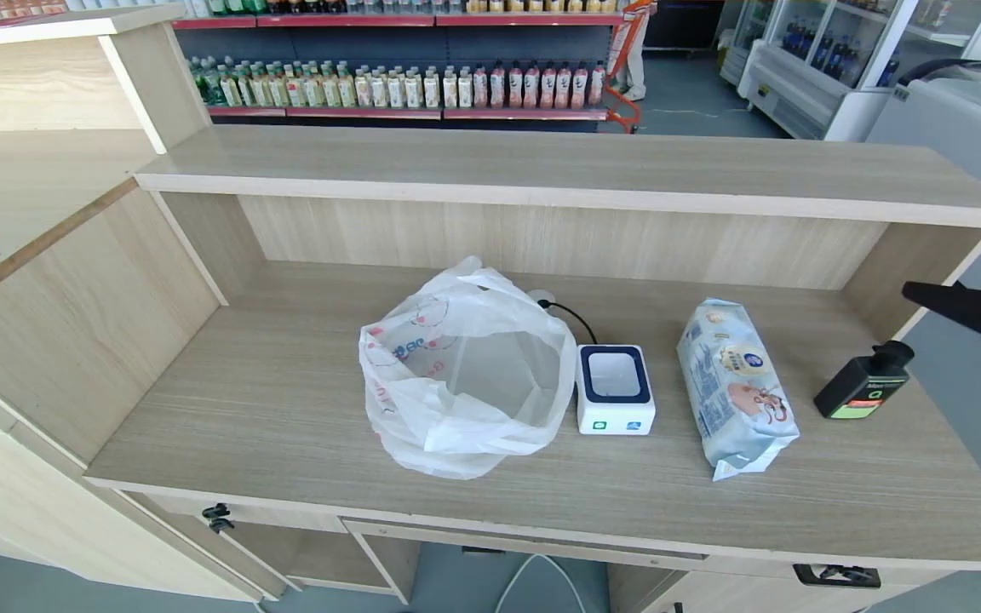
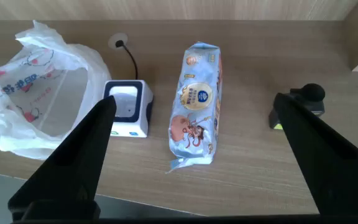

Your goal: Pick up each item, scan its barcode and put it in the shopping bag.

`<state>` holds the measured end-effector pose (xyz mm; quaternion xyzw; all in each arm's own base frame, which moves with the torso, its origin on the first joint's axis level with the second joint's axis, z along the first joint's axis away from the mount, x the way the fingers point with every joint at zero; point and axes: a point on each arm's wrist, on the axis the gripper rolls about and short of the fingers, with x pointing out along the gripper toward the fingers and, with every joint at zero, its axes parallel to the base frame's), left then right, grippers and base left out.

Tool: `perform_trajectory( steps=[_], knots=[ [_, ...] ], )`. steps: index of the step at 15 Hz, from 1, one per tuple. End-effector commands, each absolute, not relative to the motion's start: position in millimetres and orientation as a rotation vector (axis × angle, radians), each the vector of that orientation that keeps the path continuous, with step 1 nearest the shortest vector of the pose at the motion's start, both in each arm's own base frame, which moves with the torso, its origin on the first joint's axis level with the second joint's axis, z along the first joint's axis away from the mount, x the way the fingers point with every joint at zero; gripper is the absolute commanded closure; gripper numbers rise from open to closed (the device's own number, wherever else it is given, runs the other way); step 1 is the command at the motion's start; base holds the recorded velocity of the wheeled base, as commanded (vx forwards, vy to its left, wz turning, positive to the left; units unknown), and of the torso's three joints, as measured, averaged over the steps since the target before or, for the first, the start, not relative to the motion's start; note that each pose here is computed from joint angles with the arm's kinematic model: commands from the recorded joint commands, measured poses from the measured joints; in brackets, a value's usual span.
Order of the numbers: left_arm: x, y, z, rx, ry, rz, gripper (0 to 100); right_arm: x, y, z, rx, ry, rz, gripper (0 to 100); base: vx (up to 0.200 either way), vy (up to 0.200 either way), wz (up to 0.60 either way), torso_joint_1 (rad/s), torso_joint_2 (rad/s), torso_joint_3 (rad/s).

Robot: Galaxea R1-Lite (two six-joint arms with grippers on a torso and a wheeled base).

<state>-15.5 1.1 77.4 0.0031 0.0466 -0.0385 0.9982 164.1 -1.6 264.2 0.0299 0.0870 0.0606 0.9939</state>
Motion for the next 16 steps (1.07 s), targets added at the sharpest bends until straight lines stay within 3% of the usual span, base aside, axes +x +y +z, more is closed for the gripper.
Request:
perform_trajectory(
  steps=[1,8,12,16],
  knots=[
    [-15,1,77,0.007,0.093,-0.077,0,228,-11,236,0.088,0.353,0.115,0,0.0,0.0,0.0,0.0,0.0,0.0],
    [-15,1,77,0.007,0.093,-0.077,0,281,-20,216,0.124,0.555,0.117,0,0.0,0.0,0.0,0.0,0.0,0.0],
    [-15,1,77,0.007,0.093,-0.077,0,297,-11,221,0.125,0.626,0.191,0,0.0,0.0,0.0,0.0,0.0,0.0],
    [-15,1,77,0.007,0.093,-0.077,0,299,-4,204,0.098,0.709,0.22,0,0.0,0.0,0.0,0.0,0.0,0.0]
  ],
)
